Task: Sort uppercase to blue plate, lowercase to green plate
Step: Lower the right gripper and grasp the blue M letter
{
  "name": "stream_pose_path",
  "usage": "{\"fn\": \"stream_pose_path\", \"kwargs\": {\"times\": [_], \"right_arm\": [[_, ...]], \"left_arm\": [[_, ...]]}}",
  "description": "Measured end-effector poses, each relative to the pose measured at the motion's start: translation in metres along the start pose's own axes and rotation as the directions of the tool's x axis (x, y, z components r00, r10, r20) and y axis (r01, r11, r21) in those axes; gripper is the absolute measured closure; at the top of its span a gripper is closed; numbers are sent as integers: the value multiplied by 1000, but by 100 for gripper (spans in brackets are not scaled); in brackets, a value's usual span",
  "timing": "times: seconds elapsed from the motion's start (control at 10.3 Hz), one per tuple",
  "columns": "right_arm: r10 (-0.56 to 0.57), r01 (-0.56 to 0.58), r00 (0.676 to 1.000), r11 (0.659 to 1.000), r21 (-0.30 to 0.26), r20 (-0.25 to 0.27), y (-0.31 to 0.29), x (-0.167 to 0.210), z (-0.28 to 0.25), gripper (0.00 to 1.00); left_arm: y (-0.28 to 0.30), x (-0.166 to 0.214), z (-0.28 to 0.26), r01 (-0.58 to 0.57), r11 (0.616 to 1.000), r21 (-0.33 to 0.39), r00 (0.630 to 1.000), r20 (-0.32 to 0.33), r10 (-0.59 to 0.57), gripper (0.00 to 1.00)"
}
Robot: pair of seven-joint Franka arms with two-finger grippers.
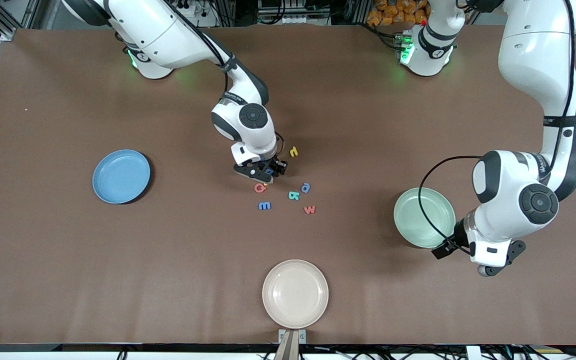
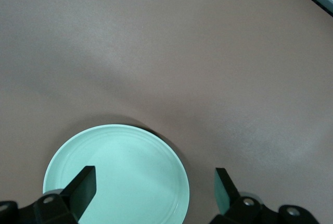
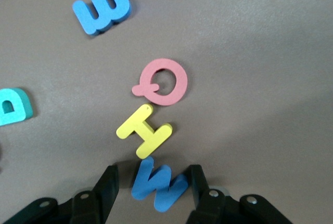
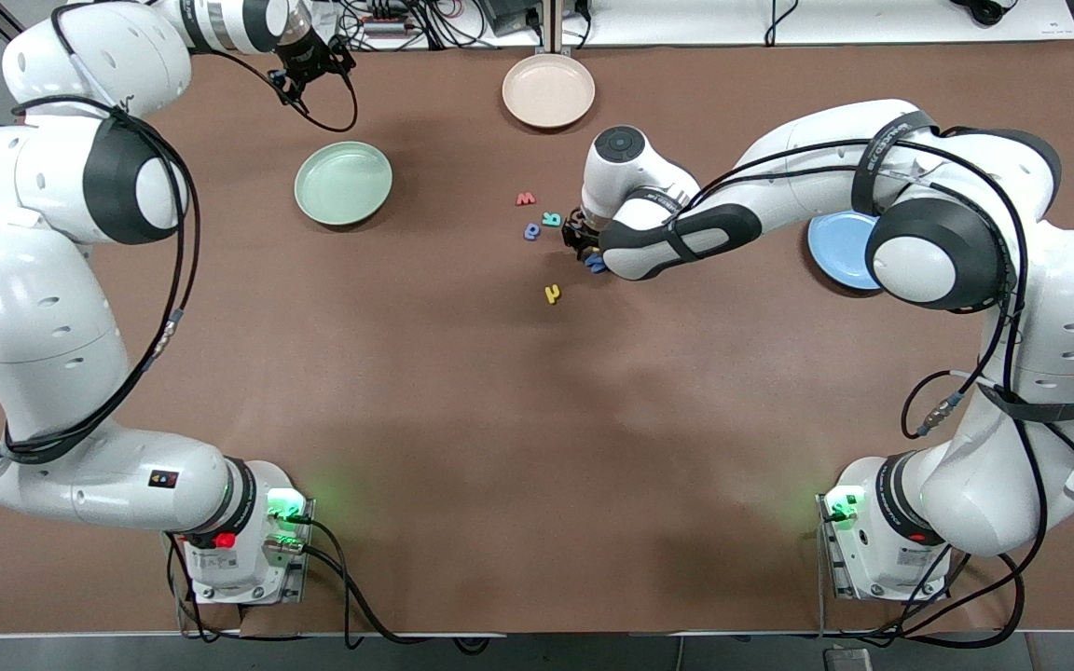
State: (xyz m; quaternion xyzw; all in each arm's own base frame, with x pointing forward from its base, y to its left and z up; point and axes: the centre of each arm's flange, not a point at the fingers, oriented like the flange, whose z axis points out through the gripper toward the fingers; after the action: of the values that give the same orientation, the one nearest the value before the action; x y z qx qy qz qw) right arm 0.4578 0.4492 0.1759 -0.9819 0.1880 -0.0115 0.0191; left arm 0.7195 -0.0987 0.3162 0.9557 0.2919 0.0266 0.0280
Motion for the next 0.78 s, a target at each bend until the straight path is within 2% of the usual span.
{"fn": "stream_pose_path", "kwargs": {"times": [0.49, 0.78], "right_arm": [[-39, 39, 999, 999, -1, 3, -1, -3, 0, 40], [-63, 63, 998, 998, -8, 4, 0, -3, -1, 47]], "left_arm": [[0, 0, 0, 0, 1000, 0, 1000, 0, 0, 0], [0, 0, 0, 0, 1000, 0, 1000, 0, 0, 0]]}}
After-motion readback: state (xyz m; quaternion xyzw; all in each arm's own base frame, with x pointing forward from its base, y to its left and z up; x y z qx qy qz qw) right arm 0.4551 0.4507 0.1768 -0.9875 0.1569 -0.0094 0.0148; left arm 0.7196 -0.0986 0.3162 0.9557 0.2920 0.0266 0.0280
